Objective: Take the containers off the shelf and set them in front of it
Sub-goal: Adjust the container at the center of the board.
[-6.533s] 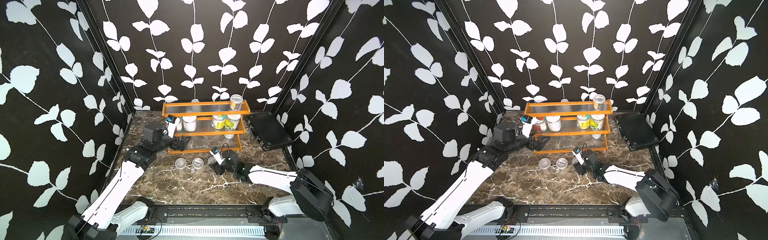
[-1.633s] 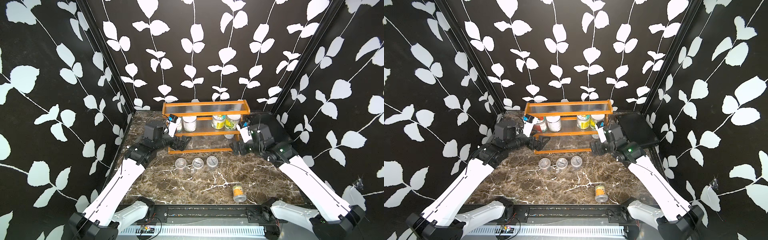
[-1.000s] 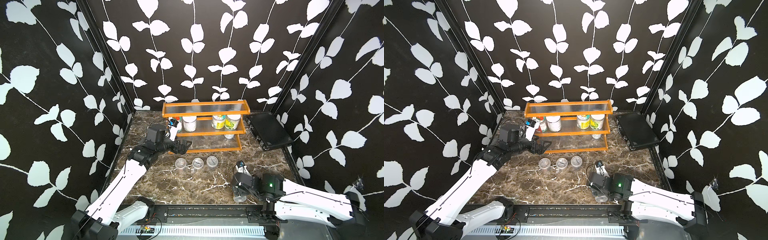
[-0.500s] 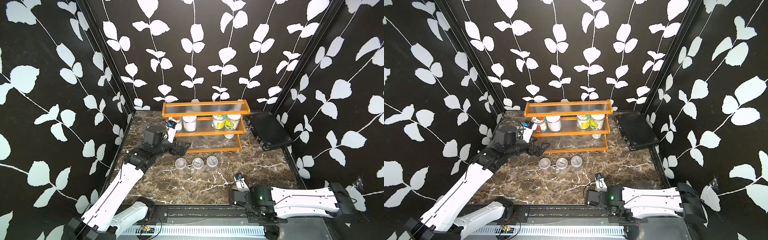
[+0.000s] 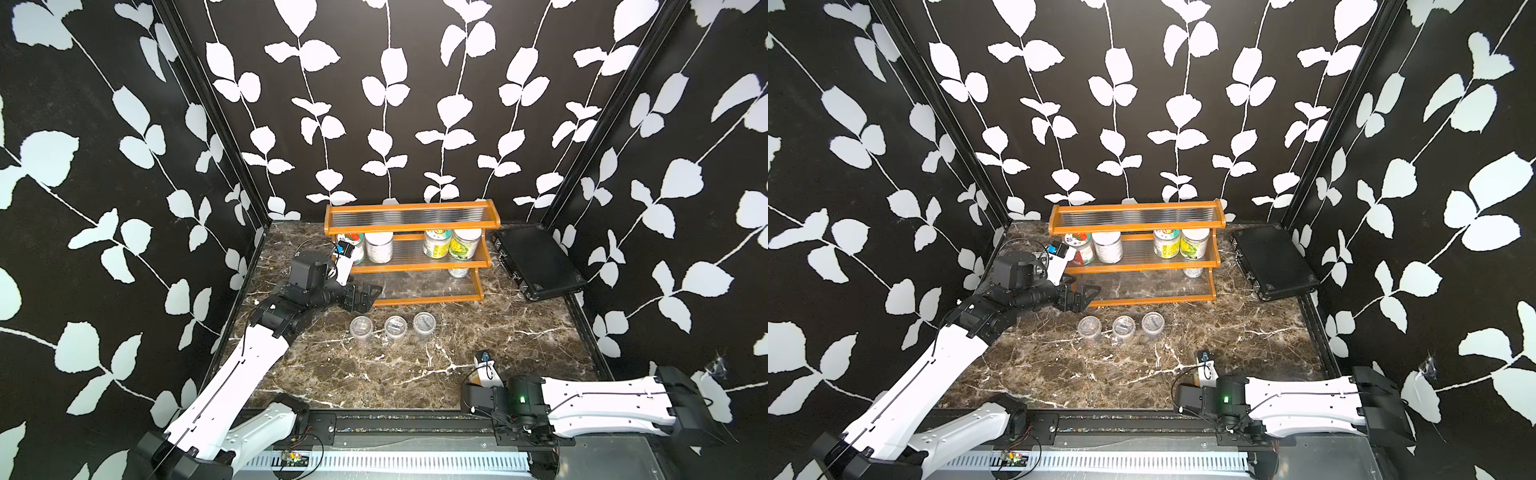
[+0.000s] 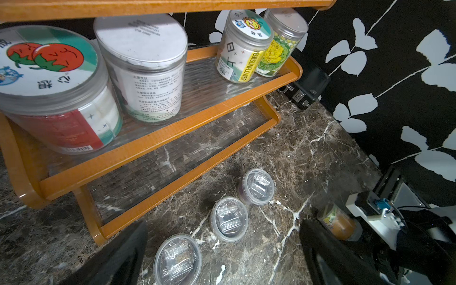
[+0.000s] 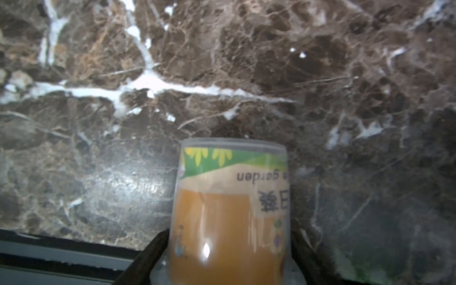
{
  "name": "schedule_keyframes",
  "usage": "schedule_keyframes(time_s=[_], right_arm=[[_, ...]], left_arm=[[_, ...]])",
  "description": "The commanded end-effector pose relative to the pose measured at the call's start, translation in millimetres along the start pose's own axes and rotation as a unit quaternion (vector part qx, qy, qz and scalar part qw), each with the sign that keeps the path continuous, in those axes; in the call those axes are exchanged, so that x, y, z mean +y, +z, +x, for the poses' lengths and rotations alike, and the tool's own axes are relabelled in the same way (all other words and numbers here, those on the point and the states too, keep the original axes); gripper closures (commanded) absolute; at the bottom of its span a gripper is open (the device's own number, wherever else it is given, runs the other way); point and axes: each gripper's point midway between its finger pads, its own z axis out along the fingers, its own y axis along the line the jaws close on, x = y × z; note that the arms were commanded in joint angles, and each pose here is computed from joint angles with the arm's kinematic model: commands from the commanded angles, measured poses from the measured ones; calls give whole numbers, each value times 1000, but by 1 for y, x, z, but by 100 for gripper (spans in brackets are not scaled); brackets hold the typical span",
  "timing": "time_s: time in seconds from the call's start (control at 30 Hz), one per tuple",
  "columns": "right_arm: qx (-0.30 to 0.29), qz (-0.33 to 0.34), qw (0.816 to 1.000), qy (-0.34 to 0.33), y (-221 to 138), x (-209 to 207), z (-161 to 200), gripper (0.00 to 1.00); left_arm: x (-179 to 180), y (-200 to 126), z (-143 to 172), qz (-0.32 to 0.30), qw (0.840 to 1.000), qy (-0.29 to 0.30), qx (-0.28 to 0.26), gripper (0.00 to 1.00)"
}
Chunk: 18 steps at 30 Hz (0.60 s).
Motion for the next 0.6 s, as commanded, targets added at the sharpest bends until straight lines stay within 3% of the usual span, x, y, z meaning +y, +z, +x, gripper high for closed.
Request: schedule_keyframes(time_s=[0.0, 0.13, 0.3, 0.4, 0.57], right_arm=[[-25, 17, 1000, -1, -13, -10, -16, 42], [-35, 4, 999, 10, -24, -18, -28, 47], [-35, -19, 999, -18, -51, -20, -47, 50], [-25, -44, 998, -39, -69, -18, -62, 51], [7, -99, 991, -94, -99, -8, -90, 49]], left_arm=[[-10, -1, -7, 15, 999, 27, -10, 1], [-25, 0, -8, 33, 997, 73, -11, 1], [-58, 4, 7, 71, 980, 188, 12, 1], [-82, 6, 28, 91, 949, 300, 38, 1], [-104, 13, 48, 108, 879, 460, 63, 1]])
